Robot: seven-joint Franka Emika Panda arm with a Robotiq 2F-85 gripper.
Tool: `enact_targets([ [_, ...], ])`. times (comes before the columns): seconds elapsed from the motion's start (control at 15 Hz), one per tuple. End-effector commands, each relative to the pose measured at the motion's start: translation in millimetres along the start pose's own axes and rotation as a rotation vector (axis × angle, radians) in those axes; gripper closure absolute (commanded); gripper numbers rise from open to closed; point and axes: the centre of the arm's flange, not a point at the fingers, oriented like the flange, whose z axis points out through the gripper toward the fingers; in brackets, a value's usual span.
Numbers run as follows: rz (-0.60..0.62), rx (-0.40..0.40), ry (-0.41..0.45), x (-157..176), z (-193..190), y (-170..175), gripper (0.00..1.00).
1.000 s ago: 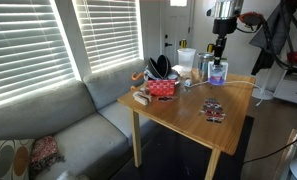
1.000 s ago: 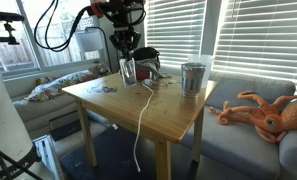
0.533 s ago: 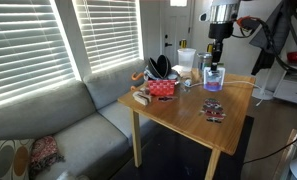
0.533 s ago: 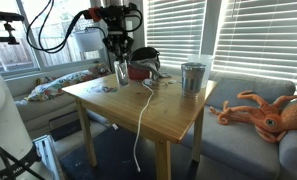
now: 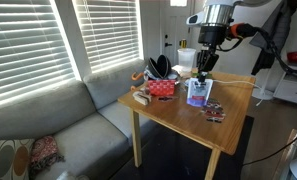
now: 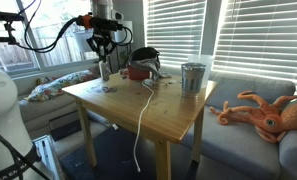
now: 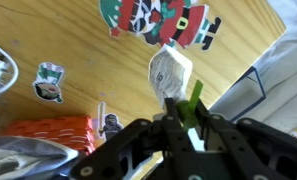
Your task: Pick up the white packet with a green lid from the silver cup and put it on the left side of the table
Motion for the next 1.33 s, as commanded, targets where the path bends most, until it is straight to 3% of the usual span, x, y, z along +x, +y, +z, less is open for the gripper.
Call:
enact_targets([
  [0.0,-0.061,0.171,0.080,10,8,6,0.95],
  [0.2,-0.056,0.229,0.128,17,17,14,0.95],
  [0.53,-0.022,0.169,0.147,25,23,24,0.95],
  [0.93,0.074,0.141,0.136,28,27,69,0.93],
  [1.0,0.090,0.142,0.138,26,27,76,0.54],
  [1.07,0.106,0.137,0.139,24,25,84,0.53],
  [1.27,0.139,0.111,0.139,17,18,94,0.34],
])
